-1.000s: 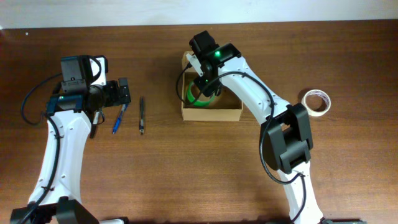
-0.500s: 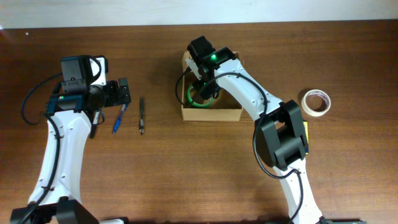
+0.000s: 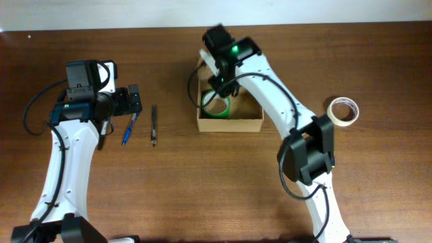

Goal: Pack container
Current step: 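Move right gripper to the white masking tape roll and grasp it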

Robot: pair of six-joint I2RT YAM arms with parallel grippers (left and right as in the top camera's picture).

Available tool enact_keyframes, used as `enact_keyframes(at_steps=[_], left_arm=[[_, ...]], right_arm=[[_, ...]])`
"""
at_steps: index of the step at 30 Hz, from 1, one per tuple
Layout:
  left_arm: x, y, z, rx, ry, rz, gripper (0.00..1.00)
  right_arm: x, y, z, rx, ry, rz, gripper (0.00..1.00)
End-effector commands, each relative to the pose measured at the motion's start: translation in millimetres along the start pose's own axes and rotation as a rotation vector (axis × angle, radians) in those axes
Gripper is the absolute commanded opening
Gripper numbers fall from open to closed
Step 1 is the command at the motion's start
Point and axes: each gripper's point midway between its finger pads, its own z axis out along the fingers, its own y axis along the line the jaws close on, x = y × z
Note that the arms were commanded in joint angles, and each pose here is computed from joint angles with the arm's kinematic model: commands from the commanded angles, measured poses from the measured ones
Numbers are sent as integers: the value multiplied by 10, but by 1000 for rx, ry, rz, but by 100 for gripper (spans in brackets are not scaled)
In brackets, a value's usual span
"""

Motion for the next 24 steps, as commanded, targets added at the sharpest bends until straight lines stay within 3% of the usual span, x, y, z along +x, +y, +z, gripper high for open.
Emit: enact_keyframes(at_steps=[1,6,11,15,18,24], left_arm=[[-60,-15,-15,15,-13,14,100],[-60,-15,-15,15,-13,14,99],[-60,-13,-15,15,-13,14,99],[-60,-15,-15,15,-13,14,99],[-60,-15,-15,15,-13,14,99],[-60,-15,-15,15,-13,14,99]], right_arm=[[-279,-293,-1093,121,-223,33,50],[117,-939,-2171,239,-377,196,54],[1000,-1562,-2625,355,-419,389,57],[1907,-1813,-2375,349,-320,632,60],[2549,-1926,-1875,315,-169,815,60],[3226,-1948,-952,180,-31,1044,60]])
